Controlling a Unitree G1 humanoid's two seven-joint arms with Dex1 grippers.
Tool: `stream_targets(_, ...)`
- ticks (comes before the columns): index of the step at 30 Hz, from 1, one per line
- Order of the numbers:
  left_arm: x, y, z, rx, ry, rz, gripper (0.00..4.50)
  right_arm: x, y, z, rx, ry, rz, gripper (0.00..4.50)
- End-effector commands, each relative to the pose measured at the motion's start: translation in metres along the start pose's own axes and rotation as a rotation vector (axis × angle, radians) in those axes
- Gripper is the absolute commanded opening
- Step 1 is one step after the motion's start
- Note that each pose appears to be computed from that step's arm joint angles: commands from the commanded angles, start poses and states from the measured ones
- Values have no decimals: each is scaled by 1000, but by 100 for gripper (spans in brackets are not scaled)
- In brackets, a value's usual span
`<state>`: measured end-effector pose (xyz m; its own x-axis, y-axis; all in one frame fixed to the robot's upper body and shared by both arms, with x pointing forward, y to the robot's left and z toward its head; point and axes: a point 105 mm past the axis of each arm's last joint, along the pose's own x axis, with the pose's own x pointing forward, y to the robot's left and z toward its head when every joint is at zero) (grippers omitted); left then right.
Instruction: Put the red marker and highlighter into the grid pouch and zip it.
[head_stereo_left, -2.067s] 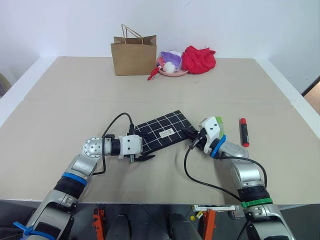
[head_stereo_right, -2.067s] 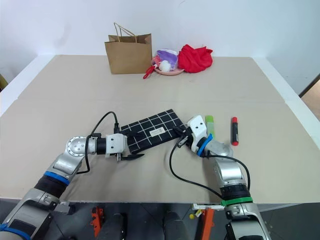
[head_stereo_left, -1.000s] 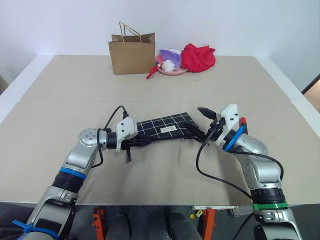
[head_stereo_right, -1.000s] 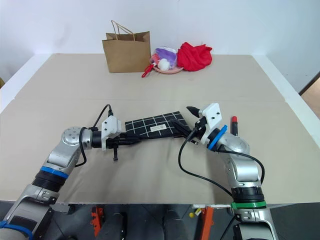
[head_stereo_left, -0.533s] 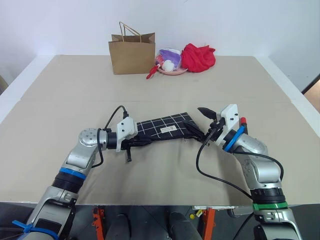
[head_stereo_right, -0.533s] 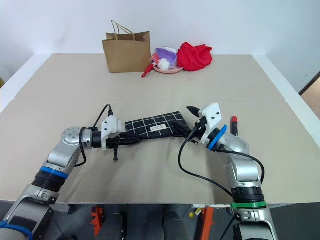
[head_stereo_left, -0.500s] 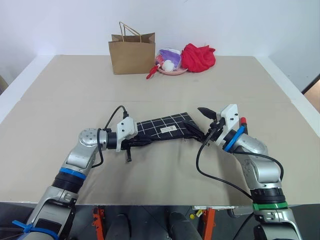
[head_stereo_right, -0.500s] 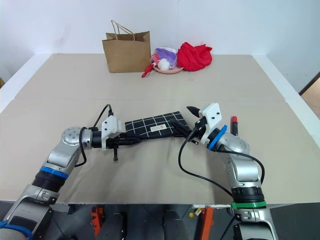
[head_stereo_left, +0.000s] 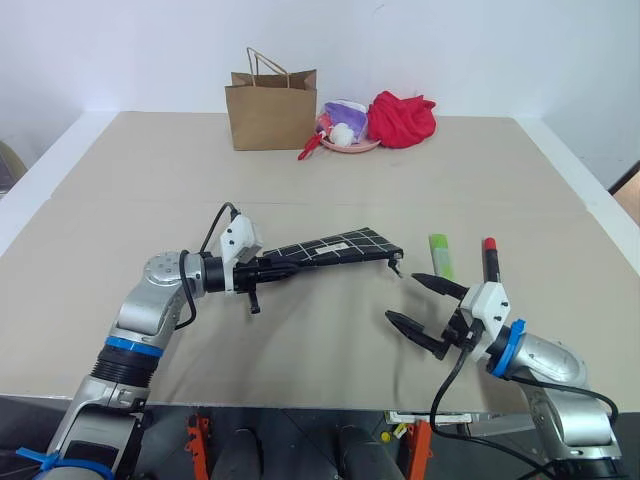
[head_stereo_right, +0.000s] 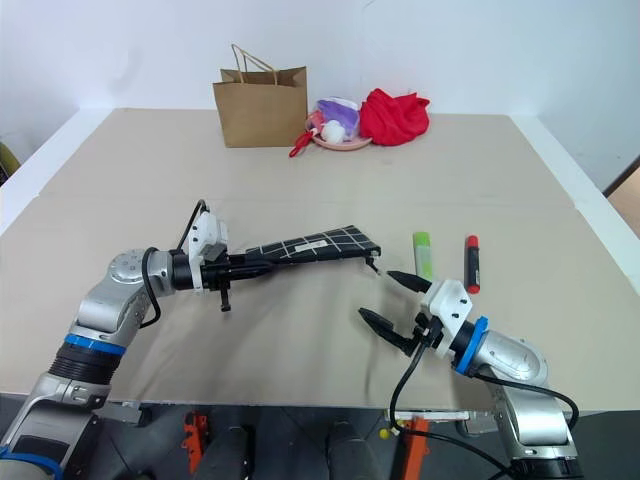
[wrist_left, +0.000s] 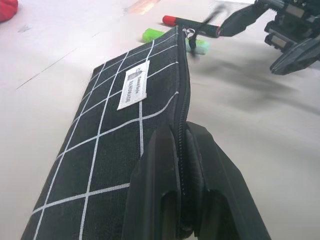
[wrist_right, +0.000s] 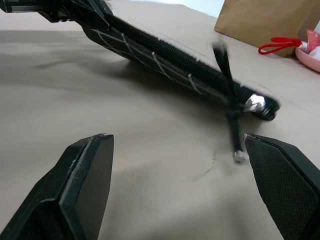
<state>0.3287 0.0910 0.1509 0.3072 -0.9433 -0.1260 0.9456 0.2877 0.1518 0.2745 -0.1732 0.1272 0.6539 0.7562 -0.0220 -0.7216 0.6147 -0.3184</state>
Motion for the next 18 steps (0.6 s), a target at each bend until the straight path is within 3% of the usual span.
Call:
stream_targets(1, -2, -3, 12, 32, -34, -7, 0, 2, -9, 11, -39, -32, -24, 447)
stream_targets(16, 2, -11, 13, 8, -39, -48, 0, 16, -23, 7, -59, -35, -65, 447)
stream_targets(18, 2, -11, 14, 5, -43, -47, 0, 17, -23, 5, -57, -26, -64, 396)
